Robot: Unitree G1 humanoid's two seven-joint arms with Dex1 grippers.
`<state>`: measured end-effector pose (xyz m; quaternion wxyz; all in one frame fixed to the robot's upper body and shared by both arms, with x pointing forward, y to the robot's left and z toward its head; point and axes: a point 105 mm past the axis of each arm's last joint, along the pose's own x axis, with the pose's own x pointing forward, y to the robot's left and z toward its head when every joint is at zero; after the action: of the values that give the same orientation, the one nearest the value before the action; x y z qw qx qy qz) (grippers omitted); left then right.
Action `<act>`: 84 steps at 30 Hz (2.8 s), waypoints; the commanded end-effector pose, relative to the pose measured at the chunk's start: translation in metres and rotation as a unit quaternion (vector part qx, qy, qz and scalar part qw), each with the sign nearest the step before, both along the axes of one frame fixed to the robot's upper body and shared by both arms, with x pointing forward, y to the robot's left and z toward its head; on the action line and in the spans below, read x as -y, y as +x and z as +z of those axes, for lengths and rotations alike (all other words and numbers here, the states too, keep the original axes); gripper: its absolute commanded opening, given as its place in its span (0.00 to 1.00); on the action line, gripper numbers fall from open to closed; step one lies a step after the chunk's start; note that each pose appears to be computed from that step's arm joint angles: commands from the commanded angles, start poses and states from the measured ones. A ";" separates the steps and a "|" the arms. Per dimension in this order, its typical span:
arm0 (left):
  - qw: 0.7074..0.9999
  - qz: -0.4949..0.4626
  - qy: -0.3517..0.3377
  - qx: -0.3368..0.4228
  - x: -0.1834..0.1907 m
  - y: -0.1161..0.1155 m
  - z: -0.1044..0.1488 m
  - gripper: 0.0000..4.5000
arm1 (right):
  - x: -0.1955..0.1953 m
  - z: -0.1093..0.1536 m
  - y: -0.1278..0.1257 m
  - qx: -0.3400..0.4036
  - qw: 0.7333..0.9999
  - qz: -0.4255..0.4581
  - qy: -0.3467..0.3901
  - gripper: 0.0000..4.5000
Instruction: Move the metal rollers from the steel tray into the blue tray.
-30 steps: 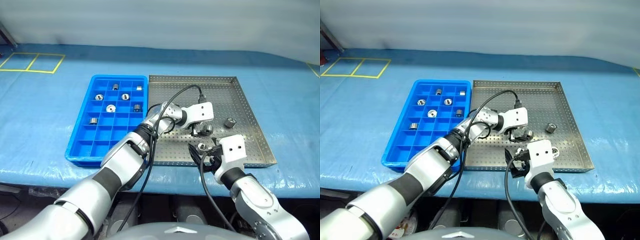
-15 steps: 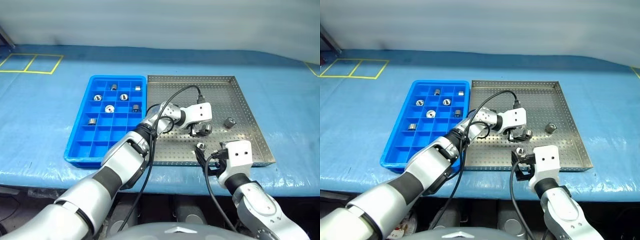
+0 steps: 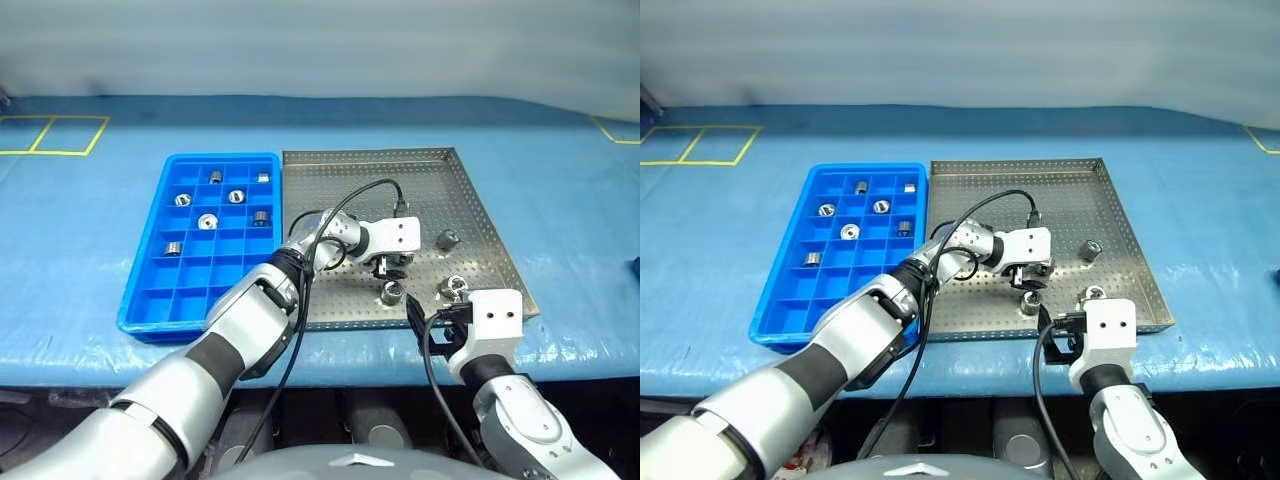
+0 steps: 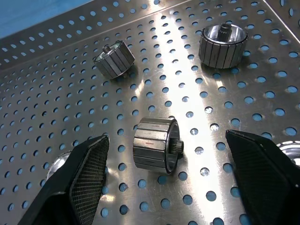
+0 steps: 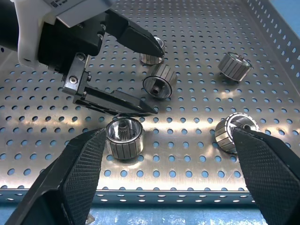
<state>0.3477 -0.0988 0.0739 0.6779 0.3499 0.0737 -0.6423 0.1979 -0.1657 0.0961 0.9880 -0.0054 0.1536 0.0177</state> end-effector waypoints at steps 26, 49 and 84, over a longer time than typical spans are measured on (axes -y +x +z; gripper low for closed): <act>0.974 -0.004 -0.217 -0.060 0.035 -0.005 0.084 0.28 | -0.018 0.019 0.012 0.030 0.999 0.043 0.007 1.00; 0.791 0.478 -0.344 0.164 -0.218 0.012 0.153 0.28 | -0.096 0.030 0.060 0.037 0.952 0.305 -0.001 1.00; 0.670 0.715 -0.200 0.009 -0.271 -0.077 0.037 0.28 | -0.132 0.016 0.048 0.006 0.914 0.405 0.014 1.00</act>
<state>0.2742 0.1689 0.1063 0.9835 0.0535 0.1698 0.0323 0.2486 -0.0376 0.1013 0.8960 -0.0533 0.1575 0.4118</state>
